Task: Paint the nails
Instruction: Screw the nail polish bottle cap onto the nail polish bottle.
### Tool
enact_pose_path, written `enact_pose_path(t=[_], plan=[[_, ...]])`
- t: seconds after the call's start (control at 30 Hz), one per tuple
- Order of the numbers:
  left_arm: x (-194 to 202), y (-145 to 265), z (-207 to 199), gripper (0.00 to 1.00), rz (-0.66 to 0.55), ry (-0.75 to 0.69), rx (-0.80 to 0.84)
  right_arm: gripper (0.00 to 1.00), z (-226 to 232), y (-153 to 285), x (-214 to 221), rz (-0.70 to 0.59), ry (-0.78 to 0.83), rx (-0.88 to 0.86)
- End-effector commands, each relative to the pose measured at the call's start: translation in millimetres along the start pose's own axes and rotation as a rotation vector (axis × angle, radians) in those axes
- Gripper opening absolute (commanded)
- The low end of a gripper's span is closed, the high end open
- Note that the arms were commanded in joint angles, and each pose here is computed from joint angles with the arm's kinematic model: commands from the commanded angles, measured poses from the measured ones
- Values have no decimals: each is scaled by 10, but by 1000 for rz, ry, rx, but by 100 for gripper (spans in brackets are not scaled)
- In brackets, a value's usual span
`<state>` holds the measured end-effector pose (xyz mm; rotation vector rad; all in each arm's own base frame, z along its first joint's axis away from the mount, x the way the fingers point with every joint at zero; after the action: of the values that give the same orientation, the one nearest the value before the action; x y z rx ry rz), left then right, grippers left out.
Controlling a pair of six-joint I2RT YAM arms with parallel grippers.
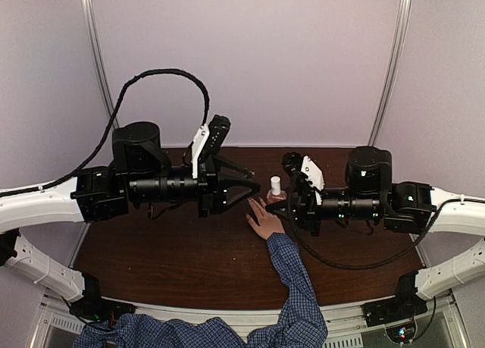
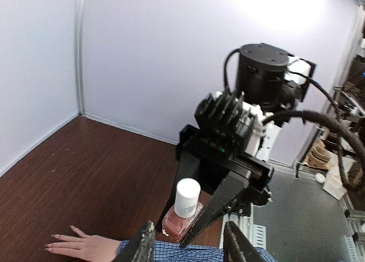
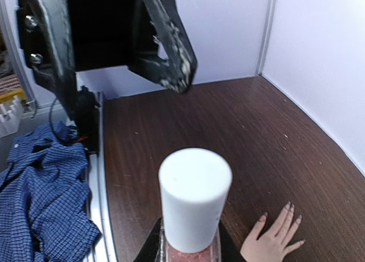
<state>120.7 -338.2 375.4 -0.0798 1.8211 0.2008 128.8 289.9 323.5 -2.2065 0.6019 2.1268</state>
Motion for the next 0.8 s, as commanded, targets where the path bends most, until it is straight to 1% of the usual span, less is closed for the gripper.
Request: enact_pose_path(t=[0.0, 0.13, 0.23, 0.43, 0.77], plan=[[-10, -36, 205, 41, -31, 29, -243, 0, -245, -52, 27, 54, -32, 231], [-19, -138, 237, 41, -51, 48, -289, 0, -270, -122, 52, 70, -42, 247], [-20, -242, 265, 40, -42, 50, -305, 0, -275, -166, 65, 86, -44, 247], [-12, -359, 270, 39, -42, 59, -288, 0, -272, -226, 98, 107, -46, 240], [36, -451, 299, 32, -25, 73, -291, 0, -282, -267, 114, 126, -44, 246]])
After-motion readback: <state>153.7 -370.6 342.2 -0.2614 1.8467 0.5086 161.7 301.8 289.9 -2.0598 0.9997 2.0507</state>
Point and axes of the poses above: each gripper's point midway between its finger pads, its own y axis back along the fingers, its own z axis along the line the jaws close on, x = y × z, the point moved 7 cm from there along y, back along the fingers, and after that the axes turned 4 degrees about y, right-handed, at the moved point
